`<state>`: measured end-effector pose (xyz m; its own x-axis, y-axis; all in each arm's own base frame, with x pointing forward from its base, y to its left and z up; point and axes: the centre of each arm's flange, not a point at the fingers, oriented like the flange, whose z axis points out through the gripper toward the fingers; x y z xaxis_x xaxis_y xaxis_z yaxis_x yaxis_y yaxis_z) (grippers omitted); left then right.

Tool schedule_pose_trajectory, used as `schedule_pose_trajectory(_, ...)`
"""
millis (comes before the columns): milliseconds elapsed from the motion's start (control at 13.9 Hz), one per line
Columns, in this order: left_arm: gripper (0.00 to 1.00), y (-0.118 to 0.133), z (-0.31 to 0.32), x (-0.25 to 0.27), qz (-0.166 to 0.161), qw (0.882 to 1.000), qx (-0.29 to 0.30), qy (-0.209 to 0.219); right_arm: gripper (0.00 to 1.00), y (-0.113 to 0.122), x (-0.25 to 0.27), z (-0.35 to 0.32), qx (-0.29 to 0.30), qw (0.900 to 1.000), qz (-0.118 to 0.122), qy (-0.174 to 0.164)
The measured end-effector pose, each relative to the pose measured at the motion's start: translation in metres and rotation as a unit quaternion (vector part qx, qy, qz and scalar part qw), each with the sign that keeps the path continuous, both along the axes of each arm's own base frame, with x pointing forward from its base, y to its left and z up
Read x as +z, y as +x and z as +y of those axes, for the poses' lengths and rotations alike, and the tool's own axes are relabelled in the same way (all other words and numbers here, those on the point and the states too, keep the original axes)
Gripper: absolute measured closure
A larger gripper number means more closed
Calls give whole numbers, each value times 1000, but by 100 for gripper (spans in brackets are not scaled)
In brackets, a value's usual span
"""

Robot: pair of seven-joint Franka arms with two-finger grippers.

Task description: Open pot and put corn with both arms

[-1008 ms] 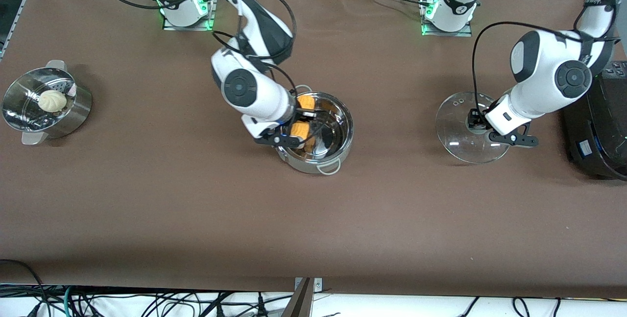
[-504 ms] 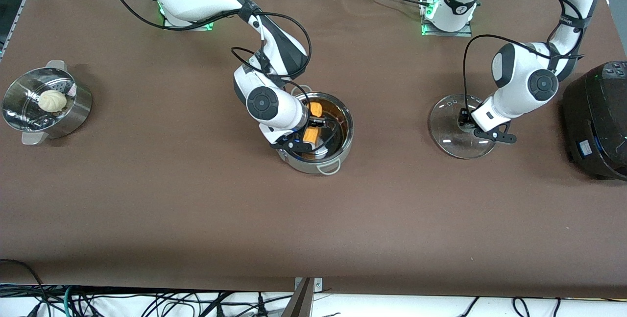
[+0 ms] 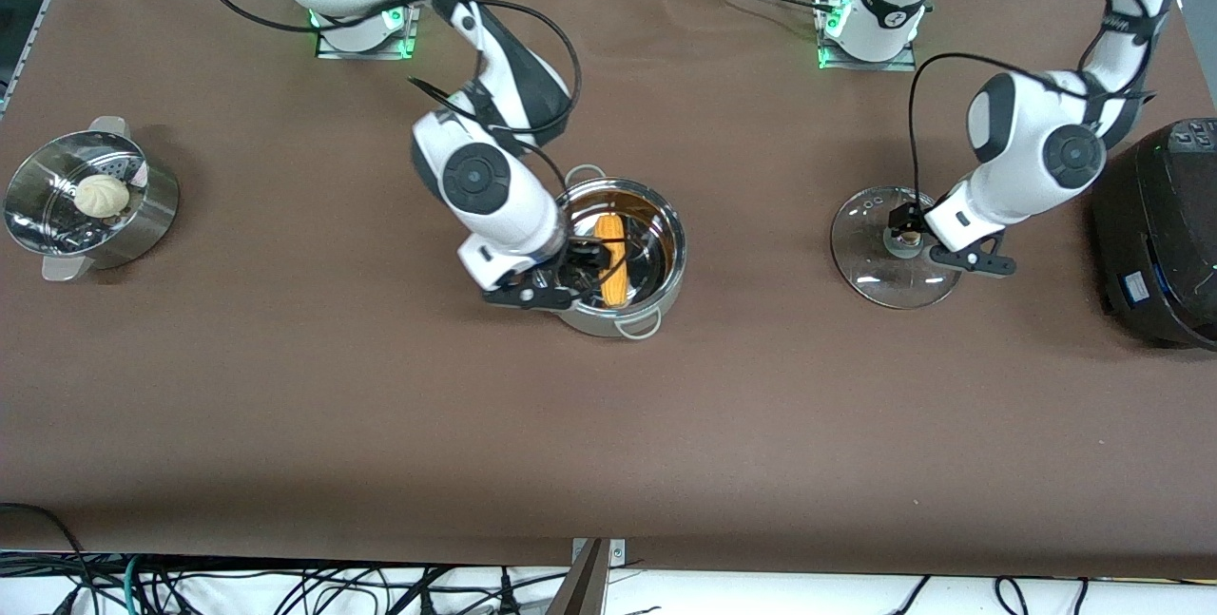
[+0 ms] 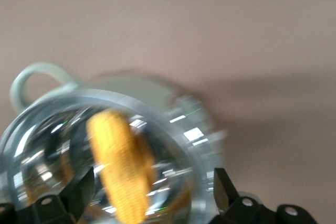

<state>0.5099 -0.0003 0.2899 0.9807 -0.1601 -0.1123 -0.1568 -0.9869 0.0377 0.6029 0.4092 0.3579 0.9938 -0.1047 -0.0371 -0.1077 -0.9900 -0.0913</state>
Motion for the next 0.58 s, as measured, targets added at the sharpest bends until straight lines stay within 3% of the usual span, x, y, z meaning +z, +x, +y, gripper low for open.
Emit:
schedule_pose_trajectory(216, 4, 12, -1, 105, 13, 1000, 23, 0, 0, 24, 55, -79, 30, 998, -10, -60)
schedule_pose_trajectory(432, 0, 21, -3, 215, 22, 997, 71, 5, 0, 37, 102, -150, 53, 995, -12, -86)
schedule_pose_trajectory(576, 0, 18, -5, 275, 30, 996, 81, 7, 0, 35, 139, -213, 19, 996, 16, -84)
